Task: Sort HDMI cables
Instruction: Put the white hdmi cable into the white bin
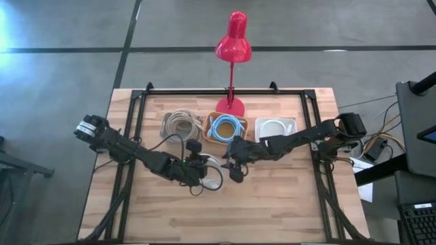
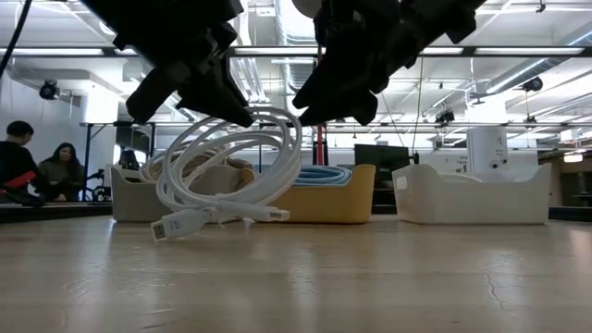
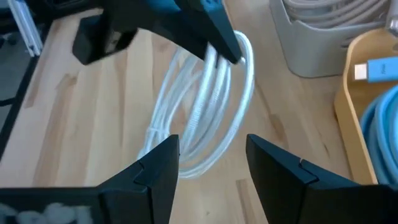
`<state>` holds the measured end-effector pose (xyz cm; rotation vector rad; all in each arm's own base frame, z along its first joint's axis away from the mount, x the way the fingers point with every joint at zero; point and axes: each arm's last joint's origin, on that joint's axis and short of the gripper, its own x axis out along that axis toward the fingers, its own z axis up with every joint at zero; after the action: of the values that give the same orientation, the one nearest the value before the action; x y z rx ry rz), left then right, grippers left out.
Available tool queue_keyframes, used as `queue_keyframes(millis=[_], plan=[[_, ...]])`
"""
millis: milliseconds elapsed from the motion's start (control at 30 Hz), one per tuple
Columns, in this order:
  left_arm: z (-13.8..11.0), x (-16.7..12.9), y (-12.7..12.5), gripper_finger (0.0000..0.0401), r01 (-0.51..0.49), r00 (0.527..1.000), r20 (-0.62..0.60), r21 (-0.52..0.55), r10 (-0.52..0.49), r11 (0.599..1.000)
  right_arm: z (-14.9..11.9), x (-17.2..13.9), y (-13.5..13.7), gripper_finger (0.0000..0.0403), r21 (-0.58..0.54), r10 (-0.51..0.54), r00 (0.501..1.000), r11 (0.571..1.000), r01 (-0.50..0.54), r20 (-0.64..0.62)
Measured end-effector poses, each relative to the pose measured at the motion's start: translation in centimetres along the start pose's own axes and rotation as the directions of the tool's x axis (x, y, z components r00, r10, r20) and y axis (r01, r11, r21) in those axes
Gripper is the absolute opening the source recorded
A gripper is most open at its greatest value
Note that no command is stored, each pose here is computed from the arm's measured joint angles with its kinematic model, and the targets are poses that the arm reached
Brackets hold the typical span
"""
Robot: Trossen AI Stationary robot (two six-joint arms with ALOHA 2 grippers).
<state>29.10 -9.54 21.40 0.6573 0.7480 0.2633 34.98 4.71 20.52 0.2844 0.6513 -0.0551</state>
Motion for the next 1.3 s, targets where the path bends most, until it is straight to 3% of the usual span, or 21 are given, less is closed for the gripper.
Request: queue_keyframes(millis=[333, 633, 1000, 1133, 1300], plan=[[0.0, 0.0, 0.2, 0.0015, -0.072, 0.997, -0.016, 0.006, 0.072, 0.997, 0.4, 0.2, 0.1, 0.0183, 0.039, 0.013, 0.999, 0.999, -0.015, 0.044], [0.4, -0.1, 0.3, 0.0016, -0.081, 0.997, 0.01, -0.018, 0.081, 0.997, -0.1, 1.2, -0.7, 0.0183, 0.033, -0.131, 0.99, 0.991, 0.13, 0.06], [1.3, -0.2, 0.5, 0.0016, -0.091, 0.992, 0.086, -0.041, 0.094, 0.995, -0.1, 1.2, -0.7, 0.0179, 0.022, -0.127, 0.99, 0.992, 0.126, 0.062], [1.5, -0.2, 0.6, 0.0016, -0.097, 0.989, 0.104, -0.041, 0.101, 0.994, -0.1, 1.2, -0.7, 0.015, 0.018, -0.124, 0.99, 0.992, 0.123, 0.062], [1.6, -0.2, 0.6, 0.0017, -0.096, 0.989, 0.106, -0.048, 0.1, 0.994, -0.1, 1.2, -0.7, 0.0075, -0.02, -0.12, 0.991, 0.992, 0.121, 0.061]])
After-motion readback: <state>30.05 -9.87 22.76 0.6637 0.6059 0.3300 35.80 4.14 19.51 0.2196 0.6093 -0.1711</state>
